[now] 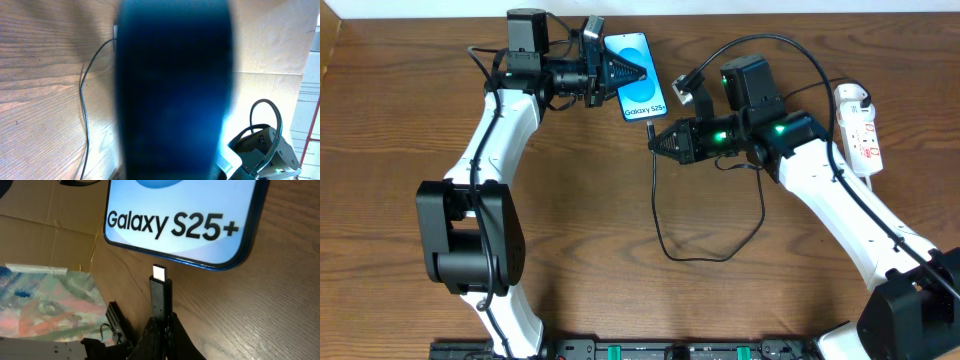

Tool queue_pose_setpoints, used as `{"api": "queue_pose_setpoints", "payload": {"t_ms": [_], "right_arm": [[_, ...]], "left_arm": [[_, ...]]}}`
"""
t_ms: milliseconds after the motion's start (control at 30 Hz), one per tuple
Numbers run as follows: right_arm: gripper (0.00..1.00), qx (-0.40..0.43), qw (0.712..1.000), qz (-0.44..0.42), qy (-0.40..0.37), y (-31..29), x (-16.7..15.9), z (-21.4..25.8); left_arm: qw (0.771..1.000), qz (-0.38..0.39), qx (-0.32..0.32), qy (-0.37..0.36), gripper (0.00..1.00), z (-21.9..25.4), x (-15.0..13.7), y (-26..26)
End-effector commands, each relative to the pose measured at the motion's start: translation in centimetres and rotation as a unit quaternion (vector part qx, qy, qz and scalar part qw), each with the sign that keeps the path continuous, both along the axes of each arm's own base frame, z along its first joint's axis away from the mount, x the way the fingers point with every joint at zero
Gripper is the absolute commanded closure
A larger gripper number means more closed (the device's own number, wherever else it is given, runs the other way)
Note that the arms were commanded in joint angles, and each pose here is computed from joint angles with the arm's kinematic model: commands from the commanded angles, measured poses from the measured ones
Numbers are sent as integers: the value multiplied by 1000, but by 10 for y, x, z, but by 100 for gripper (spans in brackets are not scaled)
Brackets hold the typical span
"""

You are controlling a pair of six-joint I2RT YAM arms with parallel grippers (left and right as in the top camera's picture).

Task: Plug charger to phone and switch on socket
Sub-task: 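Push the USB-C plug up into the phone's port with the right gripper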

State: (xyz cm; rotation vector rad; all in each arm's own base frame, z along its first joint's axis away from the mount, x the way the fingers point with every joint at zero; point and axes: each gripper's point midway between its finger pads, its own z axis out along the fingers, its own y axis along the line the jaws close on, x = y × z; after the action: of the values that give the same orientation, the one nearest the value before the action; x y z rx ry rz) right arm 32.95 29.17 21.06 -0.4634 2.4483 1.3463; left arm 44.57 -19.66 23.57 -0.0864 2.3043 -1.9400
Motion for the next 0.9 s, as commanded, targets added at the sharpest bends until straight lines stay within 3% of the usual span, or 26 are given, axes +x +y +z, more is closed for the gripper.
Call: {"api": "queue_pose_setpoints", "payload": {"t_ms": [0,867], "right_arm": [[99,4,1000,3,-1,2,-5,5],[99,8,1000,-1,-6,3,-2,7]], "left_arm": [[1000,-15,-11,-7,93,7,-5,-4],[1000,-18,-10,-12,93,7,-6,-5]]}}
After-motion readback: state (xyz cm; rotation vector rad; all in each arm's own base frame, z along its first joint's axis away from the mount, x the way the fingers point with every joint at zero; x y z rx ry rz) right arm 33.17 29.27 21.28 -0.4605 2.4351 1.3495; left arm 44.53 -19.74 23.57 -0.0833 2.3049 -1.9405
